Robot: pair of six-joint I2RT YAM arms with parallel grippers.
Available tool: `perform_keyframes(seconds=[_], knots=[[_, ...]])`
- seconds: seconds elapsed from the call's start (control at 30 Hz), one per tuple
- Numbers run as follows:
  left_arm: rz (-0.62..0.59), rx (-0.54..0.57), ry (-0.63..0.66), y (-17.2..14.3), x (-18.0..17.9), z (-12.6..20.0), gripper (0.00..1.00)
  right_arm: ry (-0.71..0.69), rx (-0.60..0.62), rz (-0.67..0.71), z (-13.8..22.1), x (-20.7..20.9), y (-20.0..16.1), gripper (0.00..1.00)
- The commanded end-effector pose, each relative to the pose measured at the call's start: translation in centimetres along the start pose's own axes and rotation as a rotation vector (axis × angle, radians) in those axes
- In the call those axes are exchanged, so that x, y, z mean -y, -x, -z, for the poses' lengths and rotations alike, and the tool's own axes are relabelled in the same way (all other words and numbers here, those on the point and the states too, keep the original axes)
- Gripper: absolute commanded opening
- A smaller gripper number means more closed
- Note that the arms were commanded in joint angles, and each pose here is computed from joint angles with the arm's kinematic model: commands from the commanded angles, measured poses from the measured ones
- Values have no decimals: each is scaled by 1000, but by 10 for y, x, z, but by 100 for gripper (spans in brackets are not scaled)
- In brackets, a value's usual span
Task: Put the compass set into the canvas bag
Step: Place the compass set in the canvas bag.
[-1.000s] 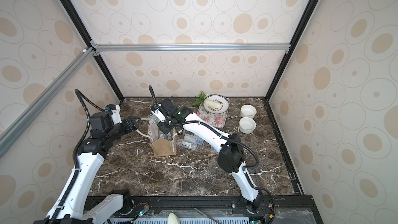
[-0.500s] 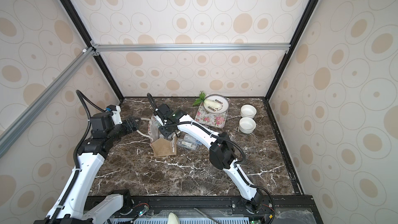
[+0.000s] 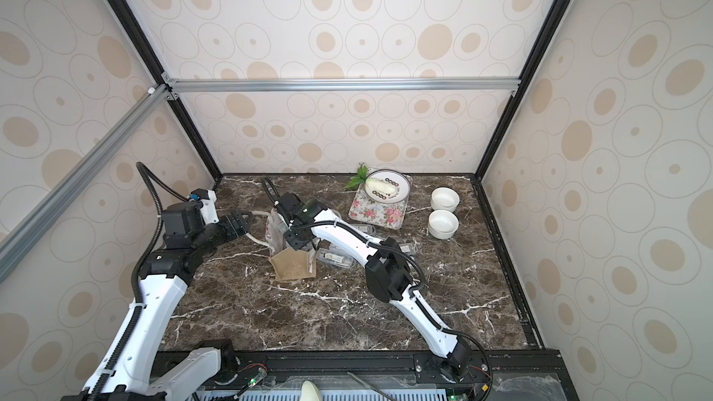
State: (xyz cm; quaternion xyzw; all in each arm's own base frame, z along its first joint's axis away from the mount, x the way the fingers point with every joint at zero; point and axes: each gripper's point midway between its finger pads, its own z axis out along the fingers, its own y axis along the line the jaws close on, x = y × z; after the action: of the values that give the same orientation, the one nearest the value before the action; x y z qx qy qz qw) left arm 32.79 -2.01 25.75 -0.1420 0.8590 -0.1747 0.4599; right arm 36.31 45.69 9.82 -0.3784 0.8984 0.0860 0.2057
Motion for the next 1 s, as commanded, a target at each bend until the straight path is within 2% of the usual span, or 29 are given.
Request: perform_keyframes(seconds=[0.0,0.17,0.3,0.47,0.6,0.7,0.9,0.97], knots=[[-18,7,0,0,1,5,81,-15,-39,1,-9,-6,-8,49],[-17,3,1,-1,1,4,81,-25,-55,-10,-18,-7,-13,50],[-19,4,7,-1,0,5,81,-31,-13,-10,2,-6,-2,56],[-20,8,3,1,1,5,81,-12,78,1,47,-9,19,65],[-22,12,1,3,2,6,81,14,145,41,87,-14,32,66],[-24,13,-1,4,3,7,81,87,191,102,118,-26,36,66],[-28,22,-7,6,5,9,81,50,214,255,170,-15,18,64],[-27,24,-10,6,6,10,81,26,181,280,178,-3,0,64]])
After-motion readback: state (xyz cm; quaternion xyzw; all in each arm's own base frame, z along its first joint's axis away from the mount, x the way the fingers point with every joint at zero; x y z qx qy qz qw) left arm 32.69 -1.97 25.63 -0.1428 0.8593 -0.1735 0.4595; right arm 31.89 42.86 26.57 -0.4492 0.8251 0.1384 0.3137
